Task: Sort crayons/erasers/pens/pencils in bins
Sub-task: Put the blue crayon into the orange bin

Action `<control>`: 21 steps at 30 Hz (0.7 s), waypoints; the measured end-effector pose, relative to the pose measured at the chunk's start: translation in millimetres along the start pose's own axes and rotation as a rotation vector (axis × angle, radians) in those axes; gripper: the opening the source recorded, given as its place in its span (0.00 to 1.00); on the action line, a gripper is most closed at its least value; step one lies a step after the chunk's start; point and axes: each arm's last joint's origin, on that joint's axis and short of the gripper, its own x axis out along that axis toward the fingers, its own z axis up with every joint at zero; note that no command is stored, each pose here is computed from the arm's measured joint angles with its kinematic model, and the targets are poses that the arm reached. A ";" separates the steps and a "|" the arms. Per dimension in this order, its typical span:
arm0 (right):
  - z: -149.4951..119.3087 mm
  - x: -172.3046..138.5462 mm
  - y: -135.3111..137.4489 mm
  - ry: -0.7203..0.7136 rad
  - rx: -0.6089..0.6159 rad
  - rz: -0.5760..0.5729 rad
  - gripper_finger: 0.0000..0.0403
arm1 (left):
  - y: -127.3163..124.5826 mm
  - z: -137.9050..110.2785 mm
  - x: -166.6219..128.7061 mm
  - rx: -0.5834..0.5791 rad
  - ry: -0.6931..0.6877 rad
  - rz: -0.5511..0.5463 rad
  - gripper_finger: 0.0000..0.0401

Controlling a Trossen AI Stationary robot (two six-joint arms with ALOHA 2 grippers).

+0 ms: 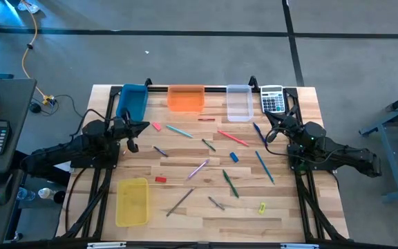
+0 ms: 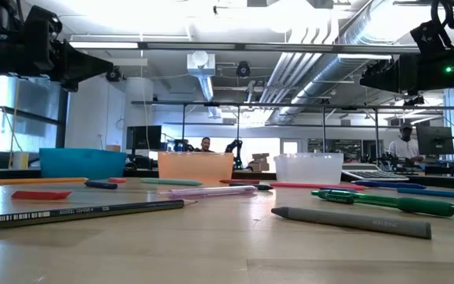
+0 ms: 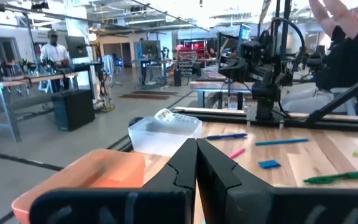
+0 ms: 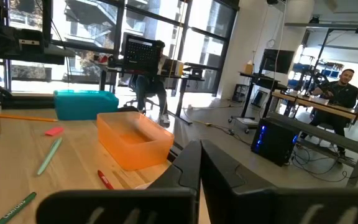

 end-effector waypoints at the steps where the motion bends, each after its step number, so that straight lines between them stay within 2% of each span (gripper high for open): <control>1: 0.1 0.0 0.0 -0.001 0.000 0.000 0.00 | 0.1 0.2 0.0 0.011 -0.003 0.001 0.00; 9: 0.0 0.0 0.0 0.000 0.000 0.000 0.00 | -0.5 0.4 0.9 -0.014 -0.002 -0.007 0.00; 13: 0.0 0.0 0.0 0.000 0.000 0.000 0.00 | 0.0 1.2 2.7 -0.022 -0.005 0.023 0.00; 21: 0.0 0.0 0.0 0.000 0.000 0.000 0.00 | -1.6 -3.2 8.6 -0.017 0.051 0.048 0.00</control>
